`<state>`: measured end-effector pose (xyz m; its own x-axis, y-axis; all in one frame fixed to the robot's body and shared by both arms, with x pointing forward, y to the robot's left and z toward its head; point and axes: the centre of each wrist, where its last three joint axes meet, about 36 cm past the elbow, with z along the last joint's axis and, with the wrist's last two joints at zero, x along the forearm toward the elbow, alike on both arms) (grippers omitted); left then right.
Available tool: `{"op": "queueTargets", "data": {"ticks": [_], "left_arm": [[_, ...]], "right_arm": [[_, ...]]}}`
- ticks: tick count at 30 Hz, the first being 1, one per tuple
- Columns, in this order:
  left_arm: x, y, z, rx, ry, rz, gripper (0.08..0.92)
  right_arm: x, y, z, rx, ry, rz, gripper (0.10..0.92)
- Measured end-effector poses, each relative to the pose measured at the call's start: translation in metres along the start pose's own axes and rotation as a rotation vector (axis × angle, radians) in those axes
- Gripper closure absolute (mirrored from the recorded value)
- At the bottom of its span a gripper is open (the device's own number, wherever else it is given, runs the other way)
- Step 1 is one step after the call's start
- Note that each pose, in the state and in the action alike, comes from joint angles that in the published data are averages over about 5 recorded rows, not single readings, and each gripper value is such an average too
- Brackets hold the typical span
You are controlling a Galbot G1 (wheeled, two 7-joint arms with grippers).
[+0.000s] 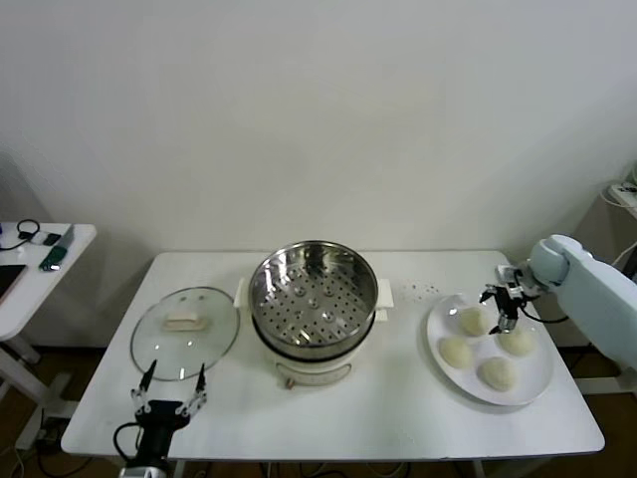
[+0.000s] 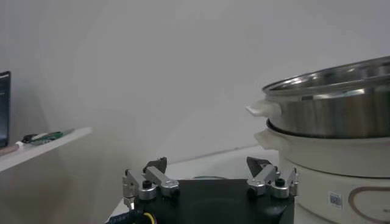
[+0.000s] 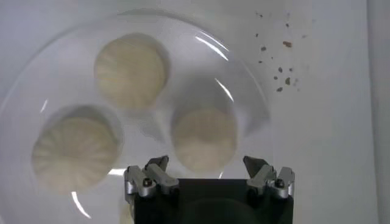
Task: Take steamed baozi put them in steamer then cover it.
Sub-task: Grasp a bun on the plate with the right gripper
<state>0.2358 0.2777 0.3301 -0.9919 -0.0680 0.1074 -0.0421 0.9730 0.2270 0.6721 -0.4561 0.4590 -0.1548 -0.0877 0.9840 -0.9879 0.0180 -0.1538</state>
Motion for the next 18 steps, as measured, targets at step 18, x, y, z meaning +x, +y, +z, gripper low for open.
{"op": "queueTargets", "data": {"ticks": [18], "left_arm": [[-0.005, -0.003, -0.002, 0.001, 0.006, 0.000, 0.177]], "right_arm": [[-0.013, -0.011, -0.012, 0.017, 0.026, -0.045, 0.286]]}}
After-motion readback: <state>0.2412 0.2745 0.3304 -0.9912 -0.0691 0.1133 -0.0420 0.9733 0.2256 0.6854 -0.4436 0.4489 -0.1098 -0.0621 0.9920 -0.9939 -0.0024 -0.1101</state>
